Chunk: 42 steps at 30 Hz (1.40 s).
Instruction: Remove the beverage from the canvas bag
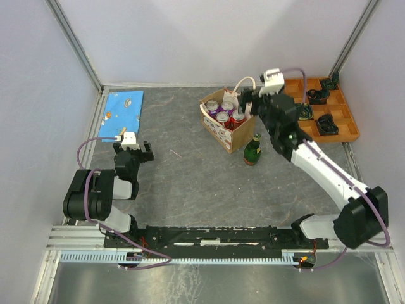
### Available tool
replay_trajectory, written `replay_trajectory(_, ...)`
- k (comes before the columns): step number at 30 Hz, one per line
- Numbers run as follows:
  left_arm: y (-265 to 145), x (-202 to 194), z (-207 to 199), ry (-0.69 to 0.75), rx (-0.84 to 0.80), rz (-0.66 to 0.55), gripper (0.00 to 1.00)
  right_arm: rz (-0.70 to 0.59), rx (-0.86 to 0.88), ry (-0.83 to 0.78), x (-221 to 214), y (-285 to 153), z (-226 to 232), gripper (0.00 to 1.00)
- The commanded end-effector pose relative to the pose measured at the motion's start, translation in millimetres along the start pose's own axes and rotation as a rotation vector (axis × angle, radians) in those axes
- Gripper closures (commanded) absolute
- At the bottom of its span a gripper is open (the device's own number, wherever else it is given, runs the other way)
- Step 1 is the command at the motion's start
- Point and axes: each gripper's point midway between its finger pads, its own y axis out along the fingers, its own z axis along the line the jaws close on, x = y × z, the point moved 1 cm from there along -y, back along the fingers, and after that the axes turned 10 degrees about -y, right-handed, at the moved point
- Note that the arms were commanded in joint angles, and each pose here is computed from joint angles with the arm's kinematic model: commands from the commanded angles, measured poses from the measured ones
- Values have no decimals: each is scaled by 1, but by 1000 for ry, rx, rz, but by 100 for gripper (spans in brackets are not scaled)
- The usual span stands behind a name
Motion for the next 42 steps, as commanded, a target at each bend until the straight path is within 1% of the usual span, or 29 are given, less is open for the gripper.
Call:
replay_trajectory(1, 6, 17, -3, -12, -10, -55, 1, 103, 66, -45, 29, 22, 12, 1)
replay_trajectory(2, 6, 17, -3, -12, -12, -55, 1, 100, 78, -44, 46, 28, 14, 1)
replay_trajectory(3, 6, 17, -4, -12, -12, -56, 1, 131, 90, -57, 45, 33, 17, 3)
replay_trajectory(6, 6, 17, -3, -12, -11, -56, 1, 235, 123, -92, 36, 50, 24, 11)
replay_trajectory(8, 6, 17, -3, -12, -11, -54, 1, 290, 151, -113, 29, 55, 29, 19)
replay_trajectory(9, 6, 17, -3, -13, -10, -55, 1, 310, 166, -120, 26, 57, 32, 22)
replay_trajectory(14, 6, 17, -3, -12, -11, -55, 1, 427, 223, -165, -1, 62, 40, 28)
replay_trajectory(17, 6, 17, -3, -11, -12, -56, 1, 507, 233, -209, -22, 63, 40, 28)
replay_trajectory(25, 6, 16, -3, -12, -12, -53, 1, 637, 242, -264, -61, 68, 38, 26)
replay_trajectory(30, 6, 17, -3, -12, -11, -56, 1, 688, 256, -212, -81, 73, 31, 25)
replay_trajectory(36, 6, 17, -3, -12, -10, -55, 1, 712, 301, -122, -96, 83, 26, 19)
replay_trajectory(42, 6, 17, -3, -12, -12, -54, 1, 741, 320, -116, -107, 86, 24, 18)
